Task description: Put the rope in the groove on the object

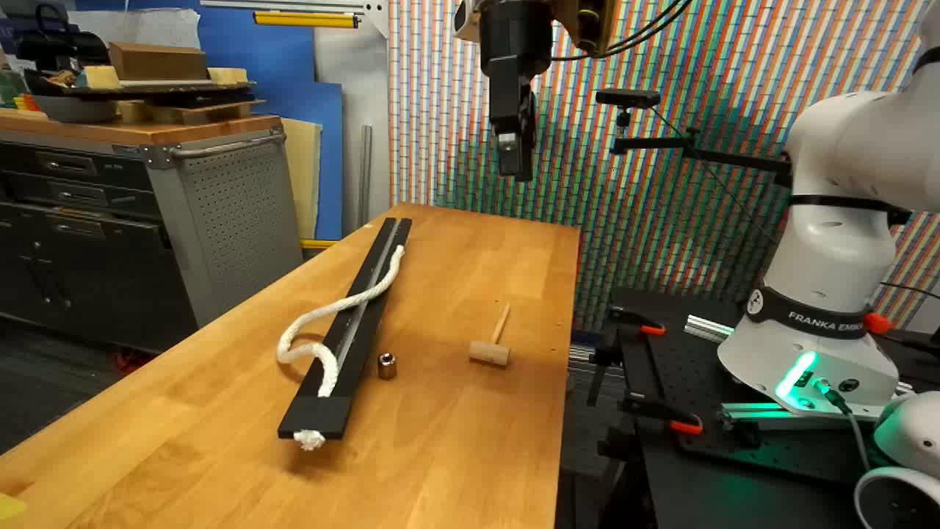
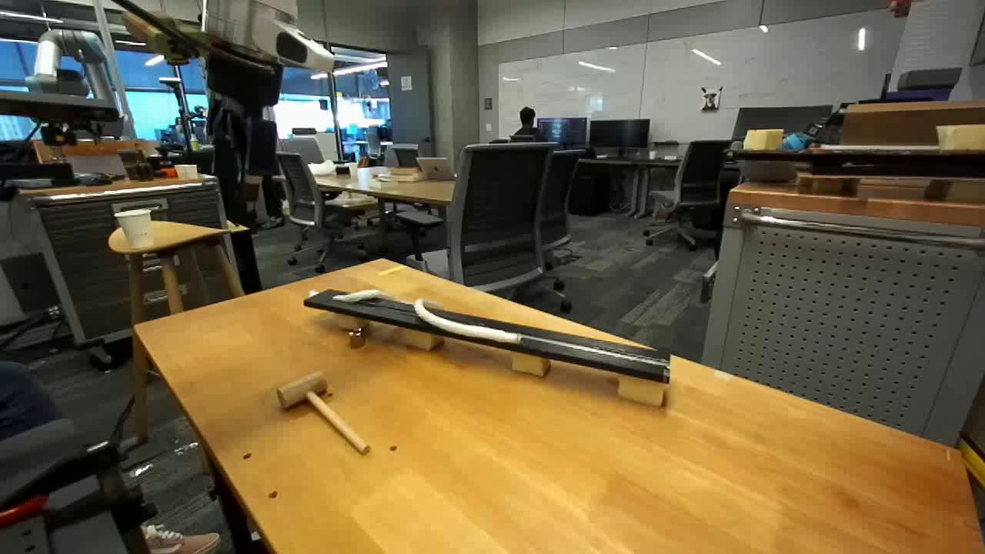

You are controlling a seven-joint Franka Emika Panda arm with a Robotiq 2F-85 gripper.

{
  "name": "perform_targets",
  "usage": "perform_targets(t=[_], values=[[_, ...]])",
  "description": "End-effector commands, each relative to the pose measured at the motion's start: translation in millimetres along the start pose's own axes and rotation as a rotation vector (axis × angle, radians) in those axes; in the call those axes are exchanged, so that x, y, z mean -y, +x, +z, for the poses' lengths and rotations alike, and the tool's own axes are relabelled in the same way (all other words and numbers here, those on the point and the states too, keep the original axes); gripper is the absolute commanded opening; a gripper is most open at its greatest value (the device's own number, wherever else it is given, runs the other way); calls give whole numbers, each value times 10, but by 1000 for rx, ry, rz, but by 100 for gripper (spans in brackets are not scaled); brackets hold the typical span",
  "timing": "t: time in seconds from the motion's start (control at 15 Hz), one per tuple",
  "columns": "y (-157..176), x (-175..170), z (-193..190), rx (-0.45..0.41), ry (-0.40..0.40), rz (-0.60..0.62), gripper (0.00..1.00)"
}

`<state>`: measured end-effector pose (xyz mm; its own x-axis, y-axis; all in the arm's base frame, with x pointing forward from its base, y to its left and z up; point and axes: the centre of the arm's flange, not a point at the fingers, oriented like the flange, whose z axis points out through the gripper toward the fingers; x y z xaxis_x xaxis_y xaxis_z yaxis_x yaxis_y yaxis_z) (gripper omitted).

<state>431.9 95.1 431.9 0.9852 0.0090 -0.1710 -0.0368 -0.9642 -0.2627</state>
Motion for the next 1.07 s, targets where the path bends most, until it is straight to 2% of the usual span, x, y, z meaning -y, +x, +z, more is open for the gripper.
perform_targets(t=[0.0, 0.4, 0.6, 0.73, 1.0], values=[[4, 3, -7, -2, 0, -1, 100], [12, 14, -40, -9, 1, -3, 100], [150, -24, 40, -26, -5, 37, 100], [271, -76, 81, -57, -19, 68, 100], [552, -245, 135, -165, -109, 122, 100]])
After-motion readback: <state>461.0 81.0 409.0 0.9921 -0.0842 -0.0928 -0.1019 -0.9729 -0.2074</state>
